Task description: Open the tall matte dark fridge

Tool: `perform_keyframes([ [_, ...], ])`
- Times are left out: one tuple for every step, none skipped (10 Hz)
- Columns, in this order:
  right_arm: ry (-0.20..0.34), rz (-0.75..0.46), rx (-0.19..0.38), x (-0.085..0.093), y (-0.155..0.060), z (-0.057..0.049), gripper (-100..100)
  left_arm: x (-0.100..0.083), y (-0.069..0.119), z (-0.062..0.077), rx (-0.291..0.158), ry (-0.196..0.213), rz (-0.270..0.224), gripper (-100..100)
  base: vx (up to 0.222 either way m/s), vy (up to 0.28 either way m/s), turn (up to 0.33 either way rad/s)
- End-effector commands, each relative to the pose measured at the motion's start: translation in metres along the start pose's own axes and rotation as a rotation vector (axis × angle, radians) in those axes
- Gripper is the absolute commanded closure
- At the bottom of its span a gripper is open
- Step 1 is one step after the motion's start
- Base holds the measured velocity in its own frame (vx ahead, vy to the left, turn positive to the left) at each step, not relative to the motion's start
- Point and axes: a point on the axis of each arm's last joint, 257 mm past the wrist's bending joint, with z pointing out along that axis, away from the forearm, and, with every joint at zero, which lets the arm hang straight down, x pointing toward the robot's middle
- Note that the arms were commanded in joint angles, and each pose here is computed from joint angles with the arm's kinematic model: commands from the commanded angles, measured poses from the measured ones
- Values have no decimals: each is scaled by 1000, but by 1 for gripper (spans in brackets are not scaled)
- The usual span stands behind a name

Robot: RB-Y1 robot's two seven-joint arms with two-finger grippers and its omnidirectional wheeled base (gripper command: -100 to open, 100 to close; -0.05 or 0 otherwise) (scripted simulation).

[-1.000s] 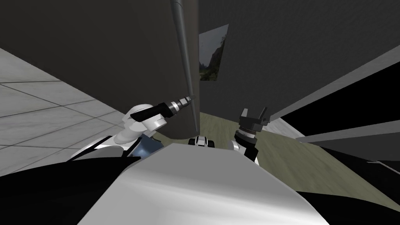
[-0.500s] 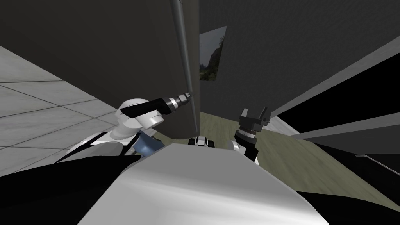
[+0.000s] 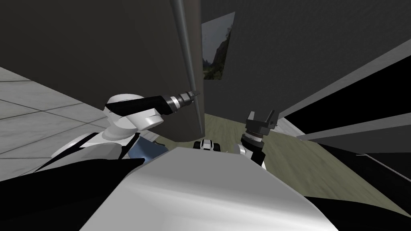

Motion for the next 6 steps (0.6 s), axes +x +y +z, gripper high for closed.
perform_keyframes([
  [0, 0, 0, 0, 0, 0, 0, 0, 2, 0, -7, 3, -4, 0, 10, -2, -10],
  [0, 0, 0, 0, 0, 0, 0, 2, 4, 0, -11, 8, -7, 0, 0, 0, 0],
  [0, 0, 0, 0, 0, 0, 0, 4, 6, 1, -16, 13, -10, 0, 0, 0, 0],
  [0, 0, 0, 0, 0, 0, 0, 6, 7, 1, -19, 17, -13, 0, 0, 0, 0],
  [0, 0, 0, 0, 0, 0, 0, 7, 8, 1, -22, 20, -15, 0, 0, 0, 0],
  [0, 0, 0, 0, 0, 0, 0, 8, 9, 1, -24, 22, -16, 0, 0, 0, 0],
])
